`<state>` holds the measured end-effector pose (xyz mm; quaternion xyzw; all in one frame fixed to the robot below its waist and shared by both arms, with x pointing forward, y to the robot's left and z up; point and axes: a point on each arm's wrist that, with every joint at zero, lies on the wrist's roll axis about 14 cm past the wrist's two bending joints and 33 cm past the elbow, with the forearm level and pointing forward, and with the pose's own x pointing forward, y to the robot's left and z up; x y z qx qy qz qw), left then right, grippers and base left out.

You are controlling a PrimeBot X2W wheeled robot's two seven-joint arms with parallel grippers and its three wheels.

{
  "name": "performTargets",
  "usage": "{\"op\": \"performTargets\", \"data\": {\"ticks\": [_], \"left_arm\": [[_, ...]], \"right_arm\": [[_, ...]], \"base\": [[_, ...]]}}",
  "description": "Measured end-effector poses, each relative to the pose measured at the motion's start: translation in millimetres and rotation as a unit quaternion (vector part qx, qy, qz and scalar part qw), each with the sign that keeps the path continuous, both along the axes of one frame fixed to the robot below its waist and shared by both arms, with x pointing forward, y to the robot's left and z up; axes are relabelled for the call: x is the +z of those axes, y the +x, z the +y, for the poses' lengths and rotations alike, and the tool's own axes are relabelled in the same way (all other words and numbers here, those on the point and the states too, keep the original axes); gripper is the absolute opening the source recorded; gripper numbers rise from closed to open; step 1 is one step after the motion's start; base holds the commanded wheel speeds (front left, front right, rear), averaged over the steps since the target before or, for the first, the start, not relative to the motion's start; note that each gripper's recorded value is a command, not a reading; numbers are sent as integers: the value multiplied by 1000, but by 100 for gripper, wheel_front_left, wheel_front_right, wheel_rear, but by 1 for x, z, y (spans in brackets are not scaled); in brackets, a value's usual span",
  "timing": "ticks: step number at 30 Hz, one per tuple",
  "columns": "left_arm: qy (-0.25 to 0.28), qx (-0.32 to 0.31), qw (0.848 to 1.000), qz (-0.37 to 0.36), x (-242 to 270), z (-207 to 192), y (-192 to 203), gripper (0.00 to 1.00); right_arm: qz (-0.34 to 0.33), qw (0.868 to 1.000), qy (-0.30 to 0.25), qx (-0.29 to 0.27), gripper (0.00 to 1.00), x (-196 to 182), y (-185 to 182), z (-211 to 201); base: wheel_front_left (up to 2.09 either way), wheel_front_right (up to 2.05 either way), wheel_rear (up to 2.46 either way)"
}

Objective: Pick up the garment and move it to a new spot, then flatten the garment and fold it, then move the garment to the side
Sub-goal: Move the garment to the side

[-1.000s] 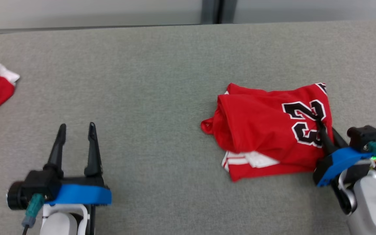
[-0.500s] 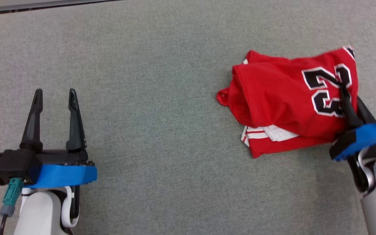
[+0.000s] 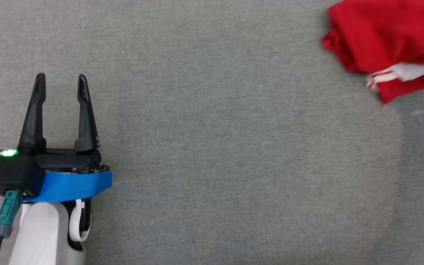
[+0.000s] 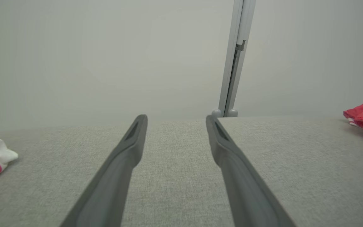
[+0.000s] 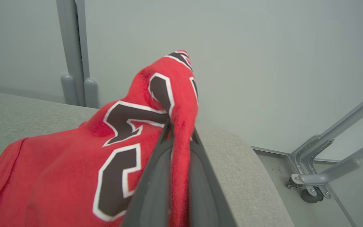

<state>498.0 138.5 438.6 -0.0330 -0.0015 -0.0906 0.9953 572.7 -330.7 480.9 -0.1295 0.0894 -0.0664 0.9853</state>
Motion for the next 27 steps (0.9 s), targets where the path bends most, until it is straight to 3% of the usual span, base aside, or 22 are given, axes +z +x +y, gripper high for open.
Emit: {"op": "performTargets", "data": {"ticks": [8,17,19,20,27], "left_arm": [[12,23,1000,11,-11,20,0,100],[17,34,999,13,-13,28,0,100],[17,36,999,13,-13,29,0,100],[17,37,999,13,-13,29,0,100],[17,42,999,3,-1,32,-4,100]], "right_arm": [[38,996,-38,-65,0,-5,20,-63],[72,991,-43,-103,0,-17,20,-91],[70,991,-44,-103,87,-17,21,-92],[70,991,-42,-106,100,-17,21,-93],[34,994,-55,-94,100,2,23,-87]], "base": [[0,0,0],[0,0,0],[0,0,0],[0,0,0],[0,0,0]]}}
